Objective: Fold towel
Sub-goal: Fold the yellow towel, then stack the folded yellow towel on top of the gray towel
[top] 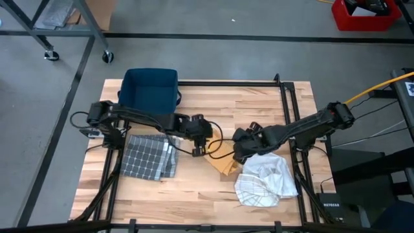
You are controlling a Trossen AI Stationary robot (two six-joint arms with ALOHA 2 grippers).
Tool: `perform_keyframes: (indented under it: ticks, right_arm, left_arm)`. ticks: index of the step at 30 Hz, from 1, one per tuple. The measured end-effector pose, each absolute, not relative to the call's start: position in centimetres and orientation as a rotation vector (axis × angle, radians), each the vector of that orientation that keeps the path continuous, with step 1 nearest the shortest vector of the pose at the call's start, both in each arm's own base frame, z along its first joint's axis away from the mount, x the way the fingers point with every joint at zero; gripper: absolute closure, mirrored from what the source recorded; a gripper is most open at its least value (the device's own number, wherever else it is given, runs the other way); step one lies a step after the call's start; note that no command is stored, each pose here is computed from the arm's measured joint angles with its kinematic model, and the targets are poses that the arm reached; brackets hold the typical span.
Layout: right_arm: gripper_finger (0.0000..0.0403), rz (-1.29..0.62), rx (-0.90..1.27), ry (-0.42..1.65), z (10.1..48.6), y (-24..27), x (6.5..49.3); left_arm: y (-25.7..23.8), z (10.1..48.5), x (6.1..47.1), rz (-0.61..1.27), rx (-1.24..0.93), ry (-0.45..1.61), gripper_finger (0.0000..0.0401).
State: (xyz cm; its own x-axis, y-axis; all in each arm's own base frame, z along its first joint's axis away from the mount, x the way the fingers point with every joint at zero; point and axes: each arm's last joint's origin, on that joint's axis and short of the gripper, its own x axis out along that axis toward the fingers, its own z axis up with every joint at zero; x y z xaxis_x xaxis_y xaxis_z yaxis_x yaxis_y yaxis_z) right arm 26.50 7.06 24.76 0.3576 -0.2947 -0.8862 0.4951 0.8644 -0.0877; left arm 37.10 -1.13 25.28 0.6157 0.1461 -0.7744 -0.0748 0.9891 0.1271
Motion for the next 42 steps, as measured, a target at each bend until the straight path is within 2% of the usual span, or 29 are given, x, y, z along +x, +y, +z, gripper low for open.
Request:
perform_keyframes:
  ticks: [6, 11, 17, 21, 26, 30, 36, 42]
  right_arm:
    - [0.0178, -0.478, 0.212, 0.981, 27.9, 6.4, 24.6]
    - [0.0178, -0.434, 0.230, 0.891, 30.5, 5.7, 22.3]
    - [0.0178, -0.385, 0.158, 0.824, 33.1, 4.5, 18.8]
    - [0.0178, -0.425, 0.109, 0.743, 34.2, 3.4, 15.9]
    - [0.0178, -0.416, 0.212, 0.590, 33.0, 2.1, 12.0]
    - [0.0178, -0.313, 0.359, 0.426, 30.0, 2.1, 11.3]
    - [0.0178, -0.174, 0.506, 0.144, 25.3, 2.9, 13.4]
    - [0.0178, -0.164, 0.554, 0.102, 22.7, 3.4, 15.1]
  left_arm:
    - [-0.4, 30.6, 34.3, 0.172, 0.064, 0.748, 0.0313]
    - [-0.3, 34.9, 30.1, 0.220, 0.033, 0.666, 0.0313]
    - [-0.9, 37.5, 24.1, 0.383, -0.096, 0.685, 0.0313]
    - [-2.2, 37.9, 20.0, 0.484, -0.172, 0.669, 0.0313]
    - [-3.7, 36.1, 15.8, 0.560, -0.199, 0.572, 0.0313]
    - [-4.6, 32.8, 14.4, 0.547, -0.238, 0.512, 0.0313]
    - [-5.9, 25.8, 16.1, 0.579, -0.457, 0.405, 0.0313]
    - [-6.0, 20.5, 17.6, 0.645, -0.787, 0.283, 0.0313]
